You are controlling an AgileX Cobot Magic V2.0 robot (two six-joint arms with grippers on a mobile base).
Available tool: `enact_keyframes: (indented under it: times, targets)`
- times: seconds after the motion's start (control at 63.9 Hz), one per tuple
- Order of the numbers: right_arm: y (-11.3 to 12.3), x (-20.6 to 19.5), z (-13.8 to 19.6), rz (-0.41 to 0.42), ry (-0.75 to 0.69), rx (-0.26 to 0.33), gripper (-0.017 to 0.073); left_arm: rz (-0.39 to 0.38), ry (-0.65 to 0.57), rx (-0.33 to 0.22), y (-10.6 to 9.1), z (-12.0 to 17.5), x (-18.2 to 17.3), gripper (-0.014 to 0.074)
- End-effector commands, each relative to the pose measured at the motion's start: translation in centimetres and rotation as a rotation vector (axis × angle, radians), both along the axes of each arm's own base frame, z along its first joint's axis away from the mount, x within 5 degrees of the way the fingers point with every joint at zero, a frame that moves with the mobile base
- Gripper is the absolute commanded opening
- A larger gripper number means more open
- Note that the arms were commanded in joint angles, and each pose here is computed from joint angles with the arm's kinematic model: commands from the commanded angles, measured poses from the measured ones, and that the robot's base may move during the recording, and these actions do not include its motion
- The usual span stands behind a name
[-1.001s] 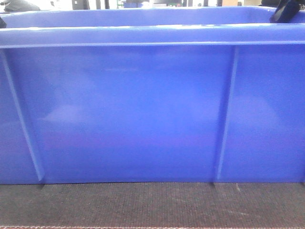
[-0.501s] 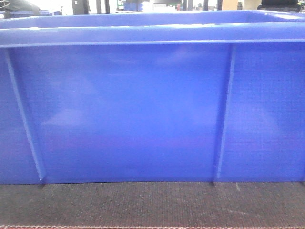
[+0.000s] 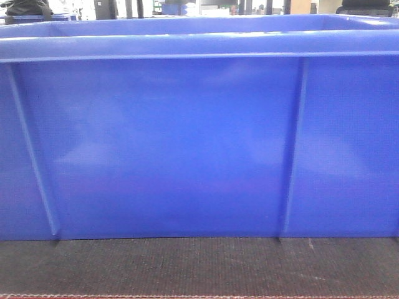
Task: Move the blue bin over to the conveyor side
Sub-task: 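Open both grippers and lift them off the bin rim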
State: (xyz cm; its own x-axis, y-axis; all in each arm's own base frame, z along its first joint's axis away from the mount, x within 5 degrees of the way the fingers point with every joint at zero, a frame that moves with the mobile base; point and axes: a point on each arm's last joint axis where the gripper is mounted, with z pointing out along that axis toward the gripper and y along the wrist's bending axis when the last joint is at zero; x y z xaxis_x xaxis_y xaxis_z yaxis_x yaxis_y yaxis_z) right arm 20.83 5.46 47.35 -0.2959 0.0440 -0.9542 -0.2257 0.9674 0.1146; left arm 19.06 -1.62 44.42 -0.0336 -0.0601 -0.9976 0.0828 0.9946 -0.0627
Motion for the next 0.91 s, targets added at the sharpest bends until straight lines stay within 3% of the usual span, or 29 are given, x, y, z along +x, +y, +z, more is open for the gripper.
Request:
enact_keyframes:
  times: [0.0,0.094,0.25,0.313,0.501,0.641,0.766,0.892]
  targets:
    - [-0.5,-1.8,0.9,0.002,-0.011,-0.014,-0.0070,-0.001,-0.054,0.004,0.1,1.1,-1.6,0.0015]
    - [-0.9,-3.6,0.6,0.003,0.040,-0.028,-0.0074,-0.001,-0.017,0.005,0.2,0.9,-2.6,0.0014]
    - [-1.8,-7.1,-0.2,0.007,-0.133,0.035,-0.0075,-0.008,0.041,-0.013,0.2,-1.5,-3.8,0.0014]
    - [-2.2,-8.6,-1.6,0.005,-0.148,0.036,-0.0075,-0.010,0.063,-0.017,0.3,-2.9,-4.4,0.0014]
    - [-3.2,-11.6,-7.3,-0.009,-0.147,-0.034,-0.0087,-0.013,0.076,-0.037,0.4,-6.8,-6.7,0.0014]
    - [-3.7,-13.6,-10.4,-0.008,-0.254,-0.024,-0.0087,-0.009,0.060,-0.027,0.6,-9.7,-8.4,0.0014]
    - [-4.0,-14.9,-13.6,-0.008,-0.263,-0.022,-0.0087,-0.009,0.051,-0.028,0.7,-12.2,-9.8,0.0014]
    - [-4.3,-15.8,-16.5,-0.007,-0.256,-0.024,-0.0087,-0.008,-0.033,-0.036,0.9,-13.9,-11.5,0.0014]
